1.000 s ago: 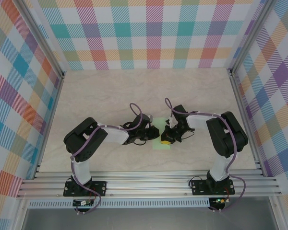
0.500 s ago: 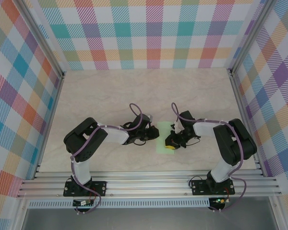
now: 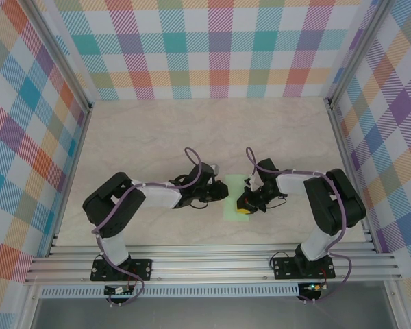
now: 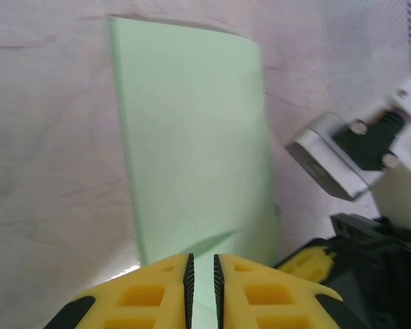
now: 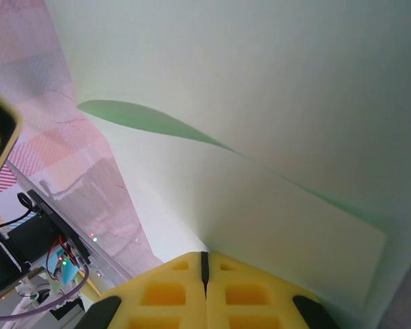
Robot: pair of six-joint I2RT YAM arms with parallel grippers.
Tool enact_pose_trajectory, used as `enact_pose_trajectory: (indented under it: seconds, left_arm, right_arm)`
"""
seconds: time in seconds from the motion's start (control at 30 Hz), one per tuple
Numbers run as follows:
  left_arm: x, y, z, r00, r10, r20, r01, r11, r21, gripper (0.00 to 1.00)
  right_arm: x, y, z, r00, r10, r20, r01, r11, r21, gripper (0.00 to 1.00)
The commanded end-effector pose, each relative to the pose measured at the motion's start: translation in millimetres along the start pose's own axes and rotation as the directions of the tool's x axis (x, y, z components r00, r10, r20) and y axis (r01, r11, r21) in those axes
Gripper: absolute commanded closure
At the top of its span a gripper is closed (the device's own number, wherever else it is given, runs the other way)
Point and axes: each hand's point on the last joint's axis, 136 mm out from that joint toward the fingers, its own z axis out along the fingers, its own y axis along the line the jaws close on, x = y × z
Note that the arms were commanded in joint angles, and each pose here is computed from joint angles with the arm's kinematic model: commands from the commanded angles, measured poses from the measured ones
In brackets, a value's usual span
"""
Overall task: Fold a paper plane with a square sheet of paper (pick it up from the middle)
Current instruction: Fold the triangle a second time at the center of the table.
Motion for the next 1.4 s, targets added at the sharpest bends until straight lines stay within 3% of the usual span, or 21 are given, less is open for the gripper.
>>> enact_pose_trajectory:
  seconds: [0.0,0.27,0.7,1.17,1.37]
  left_arm:
    - [12.3,-19.8,3.4,0.997,0.049,-0.056,-0.049,0.999,0.011,0.81]
    - [30.5,0.0,26.3,0.994,0.018,-0.109,-0.030,0.993,-0.112,0.84]
    - [49.3,55.5,31.1,0.990,-0.078,-0.122,0.036,0.948,-0.318,0.87]
    - [49.8,56.2,32.1,0.989,-0.076,-0.125,0.032,0.947,-0.321,0.87]
    - [47.4,47.3,33.0,0.990,-0.064,-0.129,0.024,0.958,-0.286,0.87]
  right_arm:
    - [-2.5,-14.0,4.6,1.000,0.005,0.001,-0.005,0.998,0.061,0.95]
    - [-0.1,-14.1,4.2,1.000,0.006,0.007,-0.006,0.999,0.053,0.94]
    - [14.5,-19.6,-5.4,1.000,0.016,0.021,-0.018,0.996,0.083,0.89]
    - [55.2,-56.2,-17.7,0.993,0.105,0.049,-0.112,0.973,0.201,0.87]
    - [47.4,-47.1,-36.8,0.988,0.084,0.127,-0.107,0.977,0.183,0.84]
